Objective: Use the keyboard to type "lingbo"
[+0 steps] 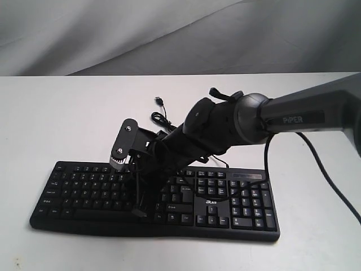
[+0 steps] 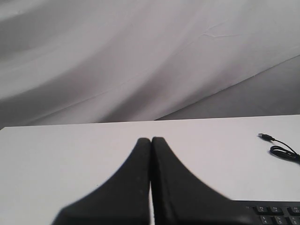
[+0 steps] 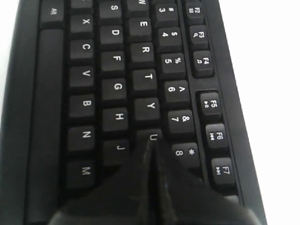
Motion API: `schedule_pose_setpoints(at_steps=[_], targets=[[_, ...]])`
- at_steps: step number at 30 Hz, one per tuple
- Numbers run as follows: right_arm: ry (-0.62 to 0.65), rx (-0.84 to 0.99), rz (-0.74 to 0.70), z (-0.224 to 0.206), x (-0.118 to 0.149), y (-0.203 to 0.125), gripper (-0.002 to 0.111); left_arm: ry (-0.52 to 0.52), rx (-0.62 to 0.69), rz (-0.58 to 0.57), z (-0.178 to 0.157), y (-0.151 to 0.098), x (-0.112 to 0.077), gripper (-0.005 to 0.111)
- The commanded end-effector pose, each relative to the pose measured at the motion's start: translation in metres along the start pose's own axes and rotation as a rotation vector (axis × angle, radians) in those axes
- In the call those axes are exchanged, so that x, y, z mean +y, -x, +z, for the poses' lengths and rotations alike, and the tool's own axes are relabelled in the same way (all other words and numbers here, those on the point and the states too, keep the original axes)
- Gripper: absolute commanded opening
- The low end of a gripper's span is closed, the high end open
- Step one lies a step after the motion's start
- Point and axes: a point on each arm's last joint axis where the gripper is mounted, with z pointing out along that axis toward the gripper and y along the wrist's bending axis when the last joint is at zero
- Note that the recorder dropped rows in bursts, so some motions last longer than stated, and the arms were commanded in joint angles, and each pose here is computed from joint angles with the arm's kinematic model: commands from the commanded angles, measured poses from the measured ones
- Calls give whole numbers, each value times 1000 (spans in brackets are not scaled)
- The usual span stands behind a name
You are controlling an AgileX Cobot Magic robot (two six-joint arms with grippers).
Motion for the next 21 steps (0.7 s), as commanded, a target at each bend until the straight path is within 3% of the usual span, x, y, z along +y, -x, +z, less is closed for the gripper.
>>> schedule_pose_setpoints(at_steps=[1,7,21], targets=[[22,-41,-10,-18,6,17,0,-7,-9,-2,0,-1,-1,1],[58,-33,-37,-2,29,24,0,-7,-9,-2,0,-1,-1,1],[57,-20,-58,2,31,23,0,-7,-9,-2,0,-1,-1,1]])
